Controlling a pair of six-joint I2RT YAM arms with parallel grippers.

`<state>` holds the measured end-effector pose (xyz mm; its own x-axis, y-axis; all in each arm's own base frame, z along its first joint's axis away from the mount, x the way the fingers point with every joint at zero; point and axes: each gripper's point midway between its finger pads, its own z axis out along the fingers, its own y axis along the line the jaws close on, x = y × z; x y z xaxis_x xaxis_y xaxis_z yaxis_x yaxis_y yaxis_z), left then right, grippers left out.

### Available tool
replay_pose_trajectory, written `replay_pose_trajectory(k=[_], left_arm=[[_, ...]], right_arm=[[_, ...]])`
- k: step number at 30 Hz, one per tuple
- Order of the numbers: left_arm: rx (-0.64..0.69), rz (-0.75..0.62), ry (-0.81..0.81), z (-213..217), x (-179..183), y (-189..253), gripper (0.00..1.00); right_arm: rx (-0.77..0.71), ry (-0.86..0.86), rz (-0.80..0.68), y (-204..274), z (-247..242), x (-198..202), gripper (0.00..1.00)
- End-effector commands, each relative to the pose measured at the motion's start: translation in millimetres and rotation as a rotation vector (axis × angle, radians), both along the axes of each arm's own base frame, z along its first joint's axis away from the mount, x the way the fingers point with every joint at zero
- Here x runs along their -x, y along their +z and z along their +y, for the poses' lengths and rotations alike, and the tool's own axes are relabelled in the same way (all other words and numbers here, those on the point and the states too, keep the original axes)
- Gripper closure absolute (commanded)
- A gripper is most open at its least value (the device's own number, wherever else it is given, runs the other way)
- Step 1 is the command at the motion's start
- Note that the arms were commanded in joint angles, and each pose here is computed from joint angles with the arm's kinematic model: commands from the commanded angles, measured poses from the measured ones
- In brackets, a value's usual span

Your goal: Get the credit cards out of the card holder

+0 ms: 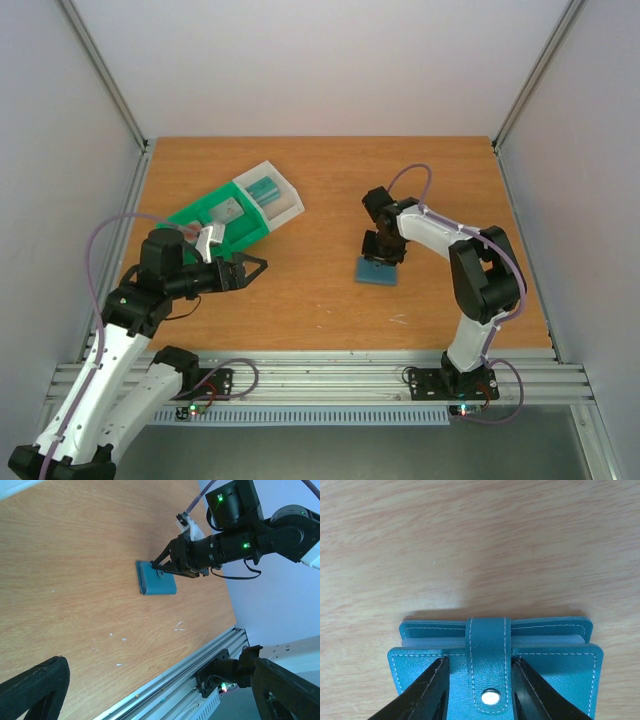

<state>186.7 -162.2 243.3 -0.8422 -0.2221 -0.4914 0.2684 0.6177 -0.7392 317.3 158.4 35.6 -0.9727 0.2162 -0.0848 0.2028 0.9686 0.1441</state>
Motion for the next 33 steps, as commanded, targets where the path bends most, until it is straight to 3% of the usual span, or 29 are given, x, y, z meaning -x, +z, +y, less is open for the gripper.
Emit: replay_pose_trajectory(k=[1,11,21,26,33], left_arm=[[0.000,0.002,-0.020,-1,4,-4,0.01],[-0.007,0.006,-0.025,-1,6,-6,0.01],[-0.030,0.048,-0.027,-1,5,-16,0.01],[-0.070,0.122,-0.007,3,3,-31,0.01],[-0.081,0.112,-0.023,2,2,-29,0.01]], right_arm=[[0.047,0.034,0.006,3,4,6,0.65],[0.146,0.019,0.000,9,-7,10,0.66],[0.094,0.024,-0.001,10,6,12,0.68],[0.122,0.032,0.012,6,11,19,0.69],[0.169,0.018,0.048,-3,7,29,0.72]])
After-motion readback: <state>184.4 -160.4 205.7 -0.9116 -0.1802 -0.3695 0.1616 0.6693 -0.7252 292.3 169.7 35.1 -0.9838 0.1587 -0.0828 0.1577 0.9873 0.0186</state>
